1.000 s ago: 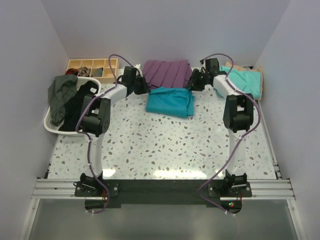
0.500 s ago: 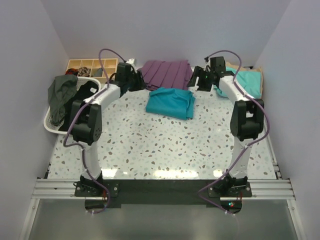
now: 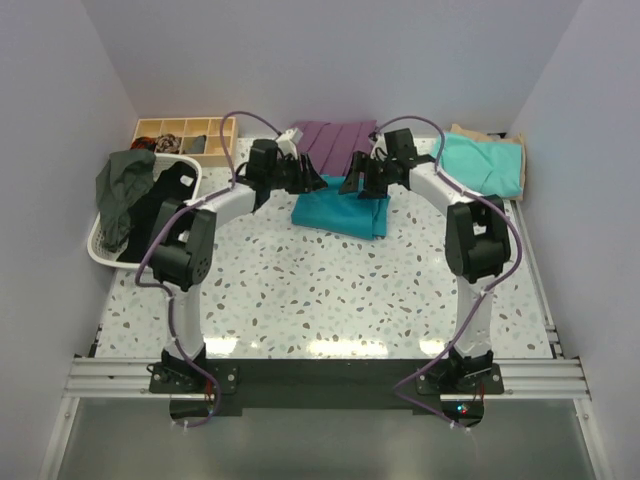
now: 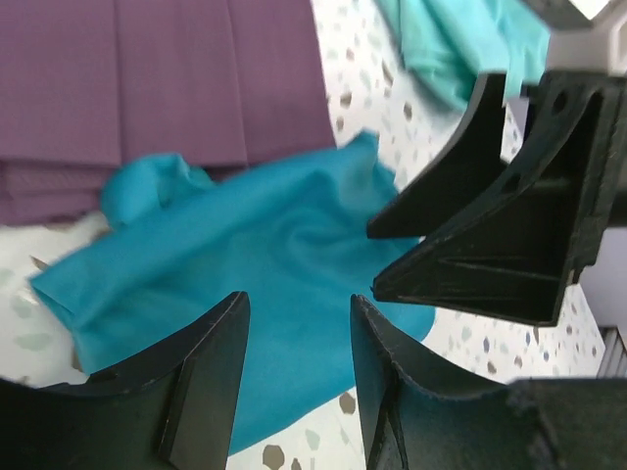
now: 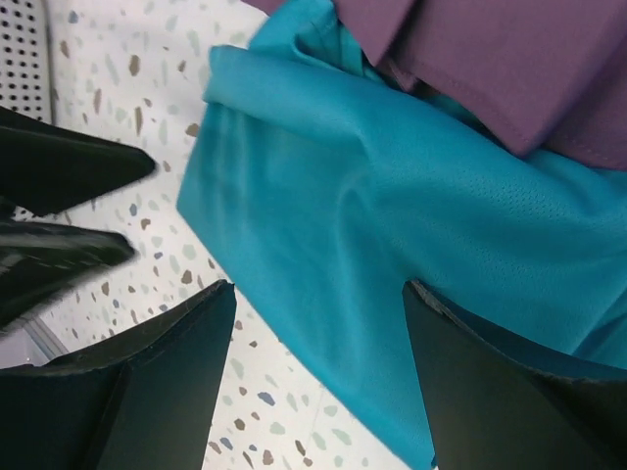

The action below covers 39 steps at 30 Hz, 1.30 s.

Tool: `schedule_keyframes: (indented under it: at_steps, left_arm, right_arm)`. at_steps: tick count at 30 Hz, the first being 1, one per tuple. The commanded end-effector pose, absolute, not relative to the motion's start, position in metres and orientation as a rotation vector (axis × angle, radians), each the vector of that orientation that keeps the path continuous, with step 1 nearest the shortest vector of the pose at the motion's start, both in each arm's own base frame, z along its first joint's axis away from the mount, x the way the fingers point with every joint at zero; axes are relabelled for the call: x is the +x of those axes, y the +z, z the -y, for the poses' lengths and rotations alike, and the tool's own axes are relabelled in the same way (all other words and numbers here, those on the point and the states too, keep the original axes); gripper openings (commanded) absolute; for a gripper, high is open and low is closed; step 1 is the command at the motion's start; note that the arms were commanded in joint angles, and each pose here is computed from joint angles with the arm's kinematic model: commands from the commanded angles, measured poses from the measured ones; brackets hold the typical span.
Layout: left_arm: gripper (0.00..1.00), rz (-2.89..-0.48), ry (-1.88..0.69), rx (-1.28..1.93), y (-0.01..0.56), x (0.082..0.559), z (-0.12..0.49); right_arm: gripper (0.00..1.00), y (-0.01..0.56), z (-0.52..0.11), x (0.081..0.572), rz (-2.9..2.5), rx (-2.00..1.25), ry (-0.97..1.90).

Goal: Fold and stack the t-shirts
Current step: Smooth out wrinkles on the folded tshirt

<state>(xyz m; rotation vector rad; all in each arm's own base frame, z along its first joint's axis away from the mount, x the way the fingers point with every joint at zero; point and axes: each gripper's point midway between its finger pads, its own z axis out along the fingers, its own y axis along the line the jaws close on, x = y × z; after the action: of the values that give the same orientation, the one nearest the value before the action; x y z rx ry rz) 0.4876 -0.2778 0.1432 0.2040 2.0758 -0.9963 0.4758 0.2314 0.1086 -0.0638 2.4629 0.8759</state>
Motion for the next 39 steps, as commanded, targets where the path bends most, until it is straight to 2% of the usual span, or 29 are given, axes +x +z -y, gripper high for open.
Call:
schedule_keyframes:
  at_steps: [1, 8, 11, 18, 23, 29, 39]
  left_arm:
    - [0.50, -2.047, -1.158, 0.250, 0.126, 0.484, 0.295]
    - [0.49, -2.153, -1.112, 0.202, 0.078, 0.477, 0.290]
    - [0.49, -2.215, -1.080, 0.161, 0.060, 0.455, 0.281]
    - [0.48, -2.335, -1.051, 0.125, 0.039, 0.368, 0.276]
    - [0.47, -2.370, -1.044, 0.135, 0.049, 0.319, 0.276]
    - [0.48, -2.218, -0.953, 0.151, 0.112, 0.335, 0.267]
    - [0.48, -2.205, -1.003, 0.204, 0.115, 0.360, 0.290]
  right_arm:
    - [0.74, 0.104, -0.233, 0.484, -2.445, -0.054, 0.907]
    - [0.74, 0.064, -0.221, 0.464, -2.569, -0.015, 0.839]
    - [0.74, 0.055, -0.218, 0.448, -2.609, -0.026, 0.825]
    - [0.74, 0.039, -0.215, 0.396, -2.705, -0.085, 0.817]
    - [0.74, 0.059, -0.218, 0.359, -2.697, -0.155, 0.817]
    - [0.75, 0.098, -0.213, 0.344, -2.599, -0.187, 0.822]
    - [0.76, 0.112, -0.219, 0.364, -2.576, -0.211, 0.814]
